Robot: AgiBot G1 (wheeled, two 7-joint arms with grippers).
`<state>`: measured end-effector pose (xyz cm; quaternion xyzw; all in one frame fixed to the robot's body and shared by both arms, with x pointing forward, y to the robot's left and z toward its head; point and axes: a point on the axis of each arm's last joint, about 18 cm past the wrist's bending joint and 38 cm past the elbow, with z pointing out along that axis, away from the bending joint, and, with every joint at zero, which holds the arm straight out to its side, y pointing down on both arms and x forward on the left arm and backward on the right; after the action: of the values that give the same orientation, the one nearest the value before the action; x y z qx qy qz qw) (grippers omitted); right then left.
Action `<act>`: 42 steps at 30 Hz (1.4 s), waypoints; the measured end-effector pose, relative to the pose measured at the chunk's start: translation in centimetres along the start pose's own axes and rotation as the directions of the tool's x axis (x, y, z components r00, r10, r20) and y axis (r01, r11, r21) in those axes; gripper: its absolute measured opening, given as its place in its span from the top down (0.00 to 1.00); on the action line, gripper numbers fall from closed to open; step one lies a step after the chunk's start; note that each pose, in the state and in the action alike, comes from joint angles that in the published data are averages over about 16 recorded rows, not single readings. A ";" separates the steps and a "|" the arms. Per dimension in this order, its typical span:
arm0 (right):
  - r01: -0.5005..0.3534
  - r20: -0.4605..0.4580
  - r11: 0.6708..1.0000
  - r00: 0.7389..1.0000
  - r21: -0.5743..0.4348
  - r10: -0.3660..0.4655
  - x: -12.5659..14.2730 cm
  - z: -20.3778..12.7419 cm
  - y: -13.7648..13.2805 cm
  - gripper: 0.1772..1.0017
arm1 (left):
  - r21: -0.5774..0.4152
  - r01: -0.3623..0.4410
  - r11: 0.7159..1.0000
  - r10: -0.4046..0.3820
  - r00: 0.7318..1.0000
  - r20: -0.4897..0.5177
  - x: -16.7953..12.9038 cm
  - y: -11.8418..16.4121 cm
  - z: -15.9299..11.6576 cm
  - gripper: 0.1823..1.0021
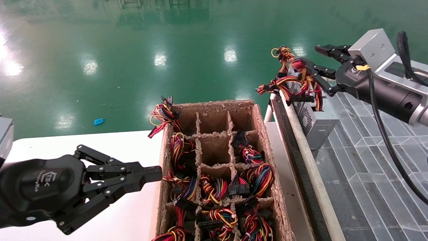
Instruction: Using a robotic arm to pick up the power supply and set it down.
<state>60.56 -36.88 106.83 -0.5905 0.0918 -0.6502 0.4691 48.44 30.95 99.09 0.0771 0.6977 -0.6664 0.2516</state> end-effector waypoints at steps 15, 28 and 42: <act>-0.020 0.087 0.992 0.996 0.121 0.010 -1.0 -0.2 -3.4 0.38 | 0.000 0.000 1.000 0.000 1.000 0.000 0.0 0.0 0.0 0.99; -0.122 0.262 0.984 0.961 0.128 0.085 -3.9 -1.4 -3.2 0.10 | 0.000 0.000 1.000 0.000 1.000 0.000 0.0 0.0 0.0 0.99; -0.243 0.456 0.962 0.875 0.123 0.163 -7.0 -3.5 -3.4 0.01 | 0.000 0.000 1.000 0.000 1.000 0.000 0.0 0.0 0.0 0.90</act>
<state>54.89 -31.52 103.33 -0.6656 -0.0132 -0.4518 0.5940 48.44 30.95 99.09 0.0771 0.6977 -0.6664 0.2516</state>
